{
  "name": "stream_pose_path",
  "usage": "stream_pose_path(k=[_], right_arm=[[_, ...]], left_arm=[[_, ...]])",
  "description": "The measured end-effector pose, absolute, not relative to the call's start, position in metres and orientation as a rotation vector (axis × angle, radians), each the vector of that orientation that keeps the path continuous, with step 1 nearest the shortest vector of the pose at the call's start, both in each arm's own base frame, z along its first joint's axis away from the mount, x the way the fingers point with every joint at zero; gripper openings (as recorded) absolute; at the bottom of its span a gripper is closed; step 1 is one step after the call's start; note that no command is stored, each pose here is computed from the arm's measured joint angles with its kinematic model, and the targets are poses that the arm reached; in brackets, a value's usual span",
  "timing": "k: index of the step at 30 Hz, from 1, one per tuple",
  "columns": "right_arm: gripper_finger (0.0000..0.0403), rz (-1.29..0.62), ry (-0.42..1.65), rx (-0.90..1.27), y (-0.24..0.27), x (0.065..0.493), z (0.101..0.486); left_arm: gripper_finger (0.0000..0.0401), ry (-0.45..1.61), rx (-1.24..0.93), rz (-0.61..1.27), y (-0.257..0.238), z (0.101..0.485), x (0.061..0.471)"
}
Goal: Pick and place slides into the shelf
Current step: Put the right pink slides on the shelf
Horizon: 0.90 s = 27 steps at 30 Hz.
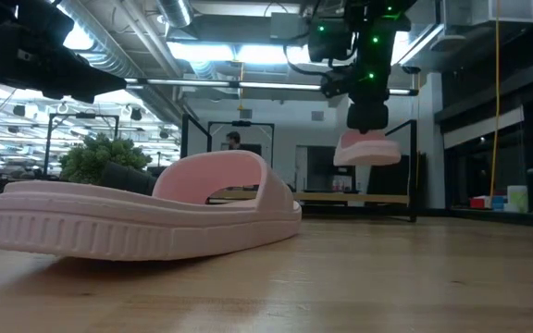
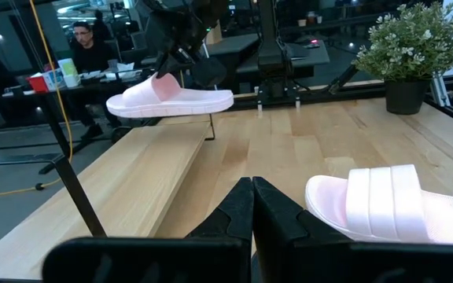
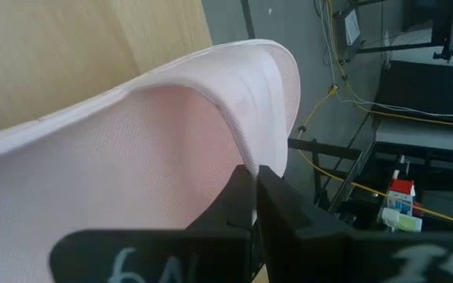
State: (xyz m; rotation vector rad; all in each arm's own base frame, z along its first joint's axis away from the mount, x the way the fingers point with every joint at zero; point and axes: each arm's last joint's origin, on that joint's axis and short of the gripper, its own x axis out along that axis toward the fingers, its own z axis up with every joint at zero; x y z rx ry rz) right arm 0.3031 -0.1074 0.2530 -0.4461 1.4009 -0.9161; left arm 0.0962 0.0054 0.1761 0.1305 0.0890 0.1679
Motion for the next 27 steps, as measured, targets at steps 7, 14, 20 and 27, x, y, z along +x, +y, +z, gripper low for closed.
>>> stream_pose_path(k=[7,14,20,27], right_arm=[[0.0006,-0.918,1.4,-0.442,-0.108,0.303,0.253],[0.0006,-0.884,1.436,-0.455,-0.111,0.31,0.241],[0.0006,-0.89,1.476,-0.45,-0.119,0.31,0.232],[0.0006,-0.871,1.538,-0.469,-0.128,0.312,0.221]], left_arm=[[0.0,0.089,0.13,0.168,0.005,0.176,0.096],[0.0,0.089,0.13,0.168,0.005,0.176,0.096],[0.0,0.089,0.13,0.168,0.005,0.176,0.096],[0.0,0.089,0.13,0.168,0.005,0.176,0.096]])
